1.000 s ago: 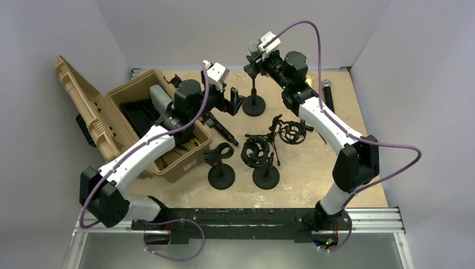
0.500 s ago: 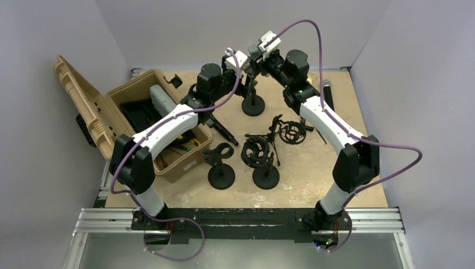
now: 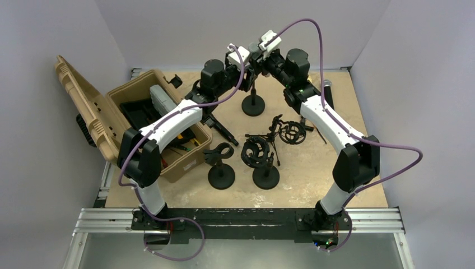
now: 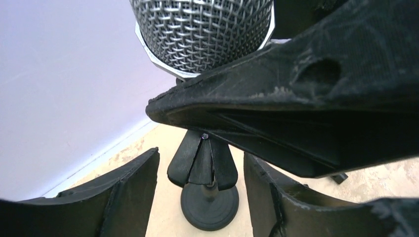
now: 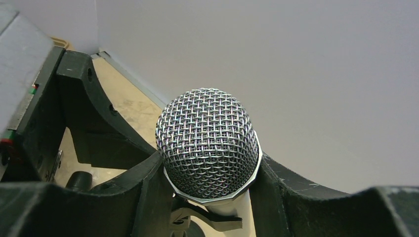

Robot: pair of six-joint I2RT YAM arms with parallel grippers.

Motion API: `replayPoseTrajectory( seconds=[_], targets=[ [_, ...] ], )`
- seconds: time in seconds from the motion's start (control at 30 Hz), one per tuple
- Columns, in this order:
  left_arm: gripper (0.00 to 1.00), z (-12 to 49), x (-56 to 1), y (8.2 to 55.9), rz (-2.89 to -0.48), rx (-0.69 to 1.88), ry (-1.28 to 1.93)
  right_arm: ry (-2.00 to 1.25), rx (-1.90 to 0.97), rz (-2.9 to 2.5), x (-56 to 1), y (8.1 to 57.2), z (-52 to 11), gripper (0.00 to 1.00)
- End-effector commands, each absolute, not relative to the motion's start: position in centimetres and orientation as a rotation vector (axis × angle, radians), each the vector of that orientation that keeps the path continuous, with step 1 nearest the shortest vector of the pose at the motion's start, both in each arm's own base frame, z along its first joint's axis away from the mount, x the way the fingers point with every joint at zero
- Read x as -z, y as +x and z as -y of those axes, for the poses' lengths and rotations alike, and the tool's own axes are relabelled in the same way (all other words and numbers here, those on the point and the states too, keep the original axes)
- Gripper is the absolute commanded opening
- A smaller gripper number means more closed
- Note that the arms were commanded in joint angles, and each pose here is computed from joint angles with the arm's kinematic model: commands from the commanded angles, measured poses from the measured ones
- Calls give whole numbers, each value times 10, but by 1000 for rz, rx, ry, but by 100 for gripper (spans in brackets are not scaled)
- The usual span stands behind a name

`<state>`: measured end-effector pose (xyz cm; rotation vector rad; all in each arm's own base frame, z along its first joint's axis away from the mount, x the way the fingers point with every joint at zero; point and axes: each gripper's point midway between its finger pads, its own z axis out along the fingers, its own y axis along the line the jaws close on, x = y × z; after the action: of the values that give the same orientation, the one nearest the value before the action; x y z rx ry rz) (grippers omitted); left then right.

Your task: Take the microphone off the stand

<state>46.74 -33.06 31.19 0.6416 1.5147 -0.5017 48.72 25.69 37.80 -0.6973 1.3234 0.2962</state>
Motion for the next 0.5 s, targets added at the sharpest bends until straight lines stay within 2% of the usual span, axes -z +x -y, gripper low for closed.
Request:
replayPoseTrajectory(
  seconds=[0.0,0.07,0.1,0.13,0.3,0.47],
  targets=[
    [54,336,-346,474,-1398,531,630,-694,-328,-1238,-414,481,-262,0],
    [24,336,-343,474,-1401,535,646,-699,-334,-1235,-415,480,-264,0],
    [4,335,-342,475,-1417,541,649,-700,-338,-1235,-415,480,-264,0],
    [0,333,-340,476,-1438,548,637,-700,-339,-1235,-415,480,-264,0],
    [0,325,-340,466,-1447,631,593,-643,-361,-1227,-426,480,-261,0],
    [0,323,-327,455,-1519,669,604,-474,-404,-1168,-466,477,-230,0]
  ],
)
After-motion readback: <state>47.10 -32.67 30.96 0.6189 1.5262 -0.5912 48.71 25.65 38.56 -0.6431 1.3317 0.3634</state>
